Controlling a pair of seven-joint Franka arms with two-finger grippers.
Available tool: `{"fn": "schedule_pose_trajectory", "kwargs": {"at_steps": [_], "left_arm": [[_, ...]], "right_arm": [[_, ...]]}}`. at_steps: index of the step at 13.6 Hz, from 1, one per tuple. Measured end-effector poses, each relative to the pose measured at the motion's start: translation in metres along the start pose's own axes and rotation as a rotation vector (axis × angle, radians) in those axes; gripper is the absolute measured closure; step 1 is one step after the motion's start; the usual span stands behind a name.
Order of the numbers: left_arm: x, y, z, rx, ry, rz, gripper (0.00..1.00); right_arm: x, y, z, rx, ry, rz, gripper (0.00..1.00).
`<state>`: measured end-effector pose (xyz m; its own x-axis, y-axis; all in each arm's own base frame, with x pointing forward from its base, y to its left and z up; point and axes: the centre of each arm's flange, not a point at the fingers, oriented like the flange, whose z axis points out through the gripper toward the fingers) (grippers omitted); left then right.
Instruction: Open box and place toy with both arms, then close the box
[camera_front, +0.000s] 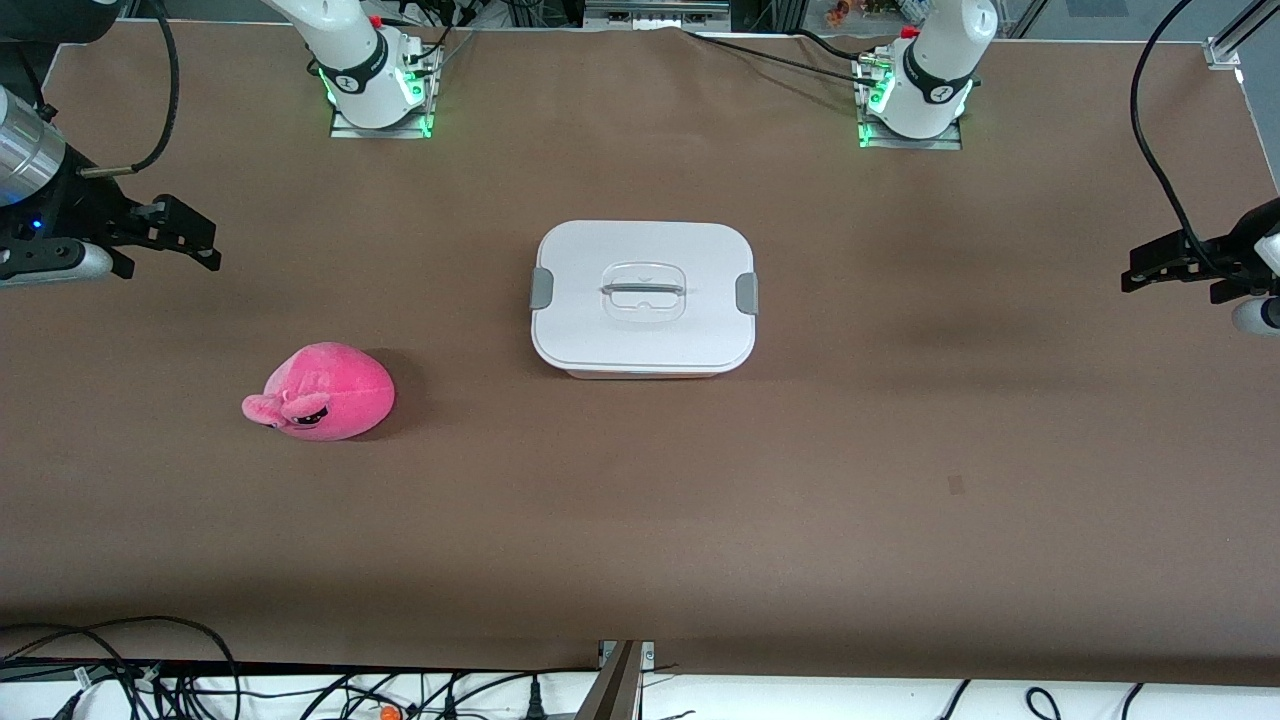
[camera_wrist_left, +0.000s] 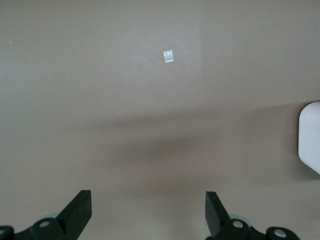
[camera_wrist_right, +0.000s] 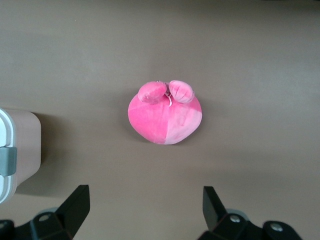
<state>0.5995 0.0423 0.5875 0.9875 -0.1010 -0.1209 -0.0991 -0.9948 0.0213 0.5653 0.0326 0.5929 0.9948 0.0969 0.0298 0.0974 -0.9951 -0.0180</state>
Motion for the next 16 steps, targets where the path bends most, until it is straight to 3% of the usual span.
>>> {"fn": "schedule_pose_trajectory", "kwargs": {"at_steps": [6, 11, 16], "left_arm": [[0.007, 0.03, 0.005, -0.004, -0.009, 0.057, 0.0], [0.021, 0.17, 0.033, -0.007, -0.056, 0.298, 0.0], [0.001, 0.33, 0.074, -0.011, -0.109, 0.558, 0.0]], "right_arm": [[-0.001, 0.0, 0.001, 0.0, -0.007, 0.0, 0.0], [-0.001, 0.001, 0.001, 0.0, -0.008, 0.001, 0.0], [-0.001, 0.001, 0.001, 0.0, -0.008, 0.001, 0.0]]}}
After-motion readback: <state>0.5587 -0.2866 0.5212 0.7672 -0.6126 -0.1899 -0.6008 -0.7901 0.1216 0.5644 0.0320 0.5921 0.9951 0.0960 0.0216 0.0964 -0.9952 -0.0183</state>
